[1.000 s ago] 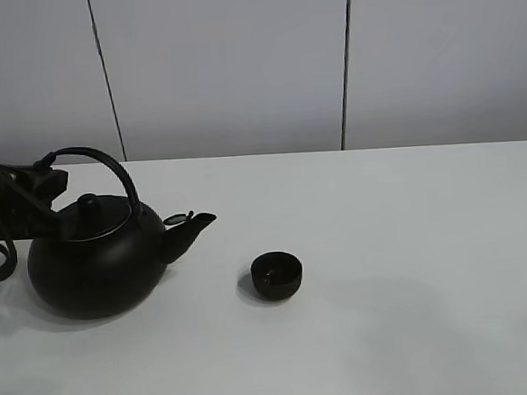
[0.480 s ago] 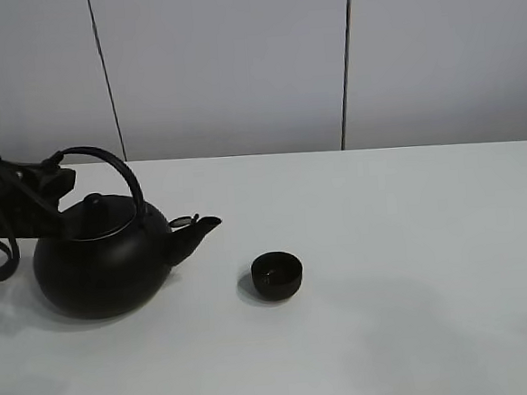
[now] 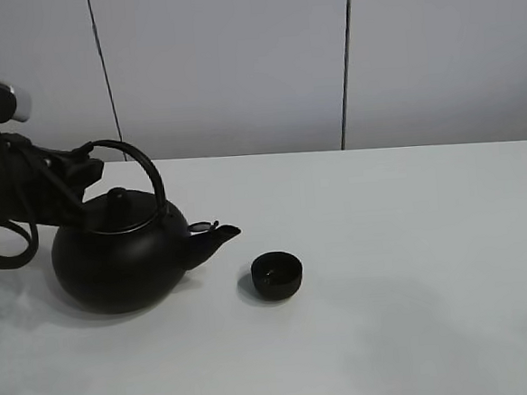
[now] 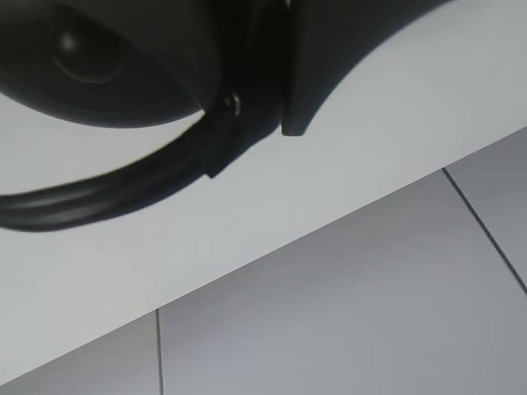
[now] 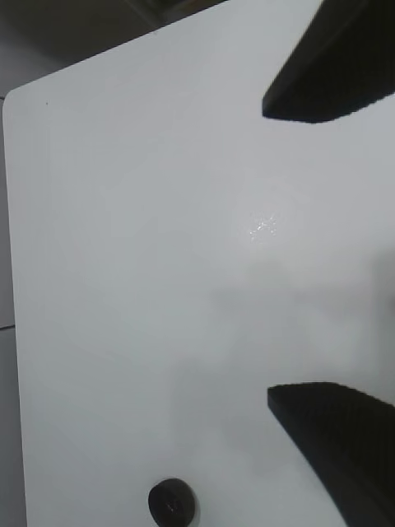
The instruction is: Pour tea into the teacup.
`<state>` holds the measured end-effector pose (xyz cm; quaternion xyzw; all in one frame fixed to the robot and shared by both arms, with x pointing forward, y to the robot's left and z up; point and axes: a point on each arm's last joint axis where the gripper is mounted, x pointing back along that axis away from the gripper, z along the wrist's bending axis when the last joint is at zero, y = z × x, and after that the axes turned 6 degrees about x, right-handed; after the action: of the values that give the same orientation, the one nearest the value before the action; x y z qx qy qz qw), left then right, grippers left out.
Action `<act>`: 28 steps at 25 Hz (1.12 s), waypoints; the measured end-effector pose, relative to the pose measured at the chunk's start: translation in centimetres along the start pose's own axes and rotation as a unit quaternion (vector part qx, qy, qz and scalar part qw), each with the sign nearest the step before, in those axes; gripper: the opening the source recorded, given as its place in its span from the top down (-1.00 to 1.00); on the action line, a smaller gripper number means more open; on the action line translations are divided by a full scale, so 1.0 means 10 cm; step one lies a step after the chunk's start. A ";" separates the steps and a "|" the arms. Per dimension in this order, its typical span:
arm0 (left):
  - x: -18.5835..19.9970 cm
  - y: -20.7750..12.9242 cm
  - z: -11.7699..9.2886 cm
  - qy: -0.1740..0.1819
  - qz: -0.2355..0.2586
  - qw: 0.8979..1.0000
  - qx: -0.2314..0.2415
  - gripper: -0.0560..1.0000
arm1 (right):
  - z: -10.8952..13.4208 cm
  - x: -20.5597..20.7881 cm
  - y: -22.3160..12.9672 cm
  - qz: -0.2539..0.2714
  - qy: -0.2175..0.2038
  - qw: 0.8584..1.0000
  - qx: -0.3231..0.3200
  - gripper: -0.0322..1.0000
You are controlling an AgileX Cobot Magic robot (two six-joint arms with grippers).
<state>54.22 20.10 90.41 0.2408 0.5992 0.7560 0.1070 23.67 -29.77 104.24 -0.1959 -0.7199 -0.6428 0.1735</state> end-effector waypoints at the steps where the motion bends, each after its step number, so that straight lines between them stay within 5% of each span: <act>1: -0.02 0.01 -0.02 -0.004 0.001 1.000 -0.002 0.69 | 0.00 0.00 0.00 0.000 0.000 1.000 0.000 -0.20; 28: -0.21 0.16 -0.16 -0.033 0.014 0.998 -0.043 0.69 | 0.00 0.00 0.00 0.000 0.000 1.000 0.000 -0.20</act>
<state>55.47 17.33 91.19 0.2689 0.5591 0.7740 0.1266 23.67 -29.77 104.24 -0.1959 -0.7199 -0.6428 0.1735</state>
